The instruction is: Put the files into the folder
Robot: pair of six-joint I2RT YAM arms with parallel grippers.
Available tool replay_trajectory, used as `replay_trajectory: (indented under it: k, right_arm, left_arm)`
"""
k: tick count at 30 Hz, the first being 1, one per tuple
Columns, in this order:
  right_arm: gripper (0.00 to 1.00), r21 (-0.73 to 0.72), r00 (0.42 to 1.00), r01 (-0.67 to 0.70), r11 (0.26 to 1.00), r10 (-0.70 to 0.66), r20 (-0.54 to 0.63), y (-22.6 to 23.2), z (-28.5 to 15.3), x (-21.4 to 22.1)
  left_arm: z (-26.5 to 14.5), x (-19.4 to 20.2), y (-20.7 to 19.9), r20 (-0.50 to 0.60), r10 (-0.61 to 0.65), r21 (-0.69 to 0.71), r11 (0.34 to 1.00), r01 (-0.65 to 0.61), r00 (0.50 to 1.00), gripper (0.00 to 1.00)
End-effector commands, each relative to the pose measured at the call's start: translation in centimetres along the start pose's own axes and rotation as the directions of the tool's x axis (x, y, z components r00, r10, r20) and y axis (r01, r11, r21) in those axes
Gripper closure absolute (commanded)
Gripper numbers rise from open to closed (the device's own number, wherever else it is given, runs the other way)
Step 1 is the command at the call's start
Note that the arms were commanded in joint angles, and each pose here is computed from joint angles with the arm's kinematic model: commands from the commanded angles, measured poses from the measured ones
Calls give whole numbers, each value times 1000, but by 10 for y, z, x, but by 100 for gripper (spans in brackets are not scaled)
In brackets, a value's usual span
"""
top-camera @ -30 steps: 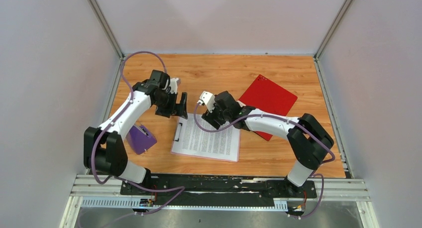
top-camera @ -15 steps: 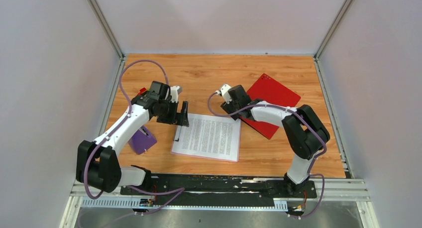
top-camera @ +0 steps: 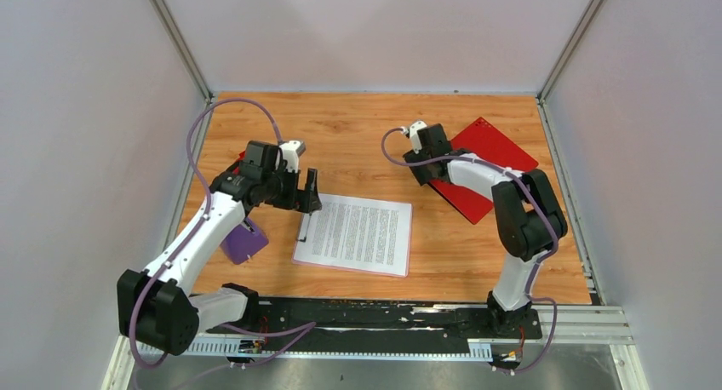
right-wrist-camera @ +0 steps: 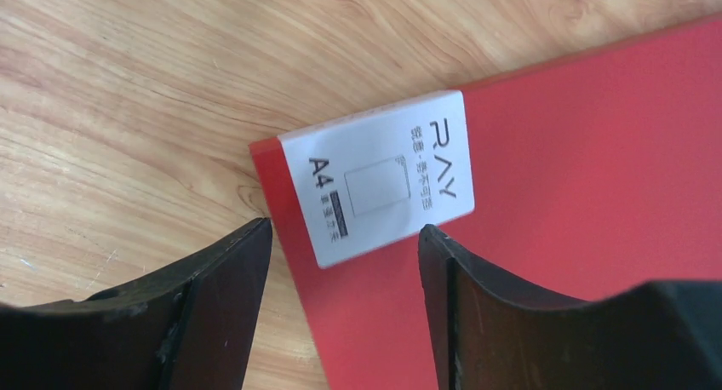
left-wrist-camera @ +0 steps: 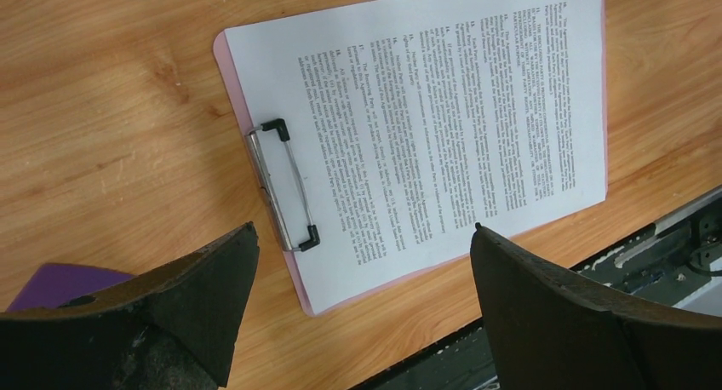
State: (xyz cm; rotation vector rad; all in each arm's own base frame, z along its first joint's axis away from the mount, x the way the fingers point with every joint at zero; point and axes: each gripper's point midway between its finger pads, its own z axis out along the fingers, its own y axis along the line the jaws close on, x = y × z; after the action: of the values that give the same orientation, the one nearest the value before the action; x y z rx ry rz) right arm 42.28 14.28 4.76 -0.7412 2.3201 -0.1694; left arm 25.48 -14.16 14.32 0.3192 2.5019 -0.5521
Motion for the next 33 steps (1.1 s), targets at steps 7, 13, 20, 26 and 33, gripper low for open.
replay_trajectory:
  k: [7, 13, 20, 26, 33]
  right_arm:
    - [28, -199, 947, -216, 956, 254, 195, 3, -128, -65]
    - [1, -400, 845, -253, 881, 403, 352, 18, -225, -80]
    - [1, -442, 693, -421, 792, 596, 406, 7, -284, -61]
    - [1, -450, 601, -508, 734, 677, 425, 2, -302, -38]
    - [1, -474, 591, -488, 733, 677, 439, 6, -316, -26]
  left_arm:
    - [-53, -52, -24, 238, 30, 26, 999, -37, 971, 0]
    - [-108, -95, -54, 365, 23, 78, 995, -55, 931, 0]
    - [-164, -116, -79, 503, -14, 137, 989, -64, 864, 0]
    - [-171, -103, -72, 597, -34, 131, 990, -56, 802, 0]
    - [-160, -78, -57, 586, -36, 94, 995, -24, 810, 0]
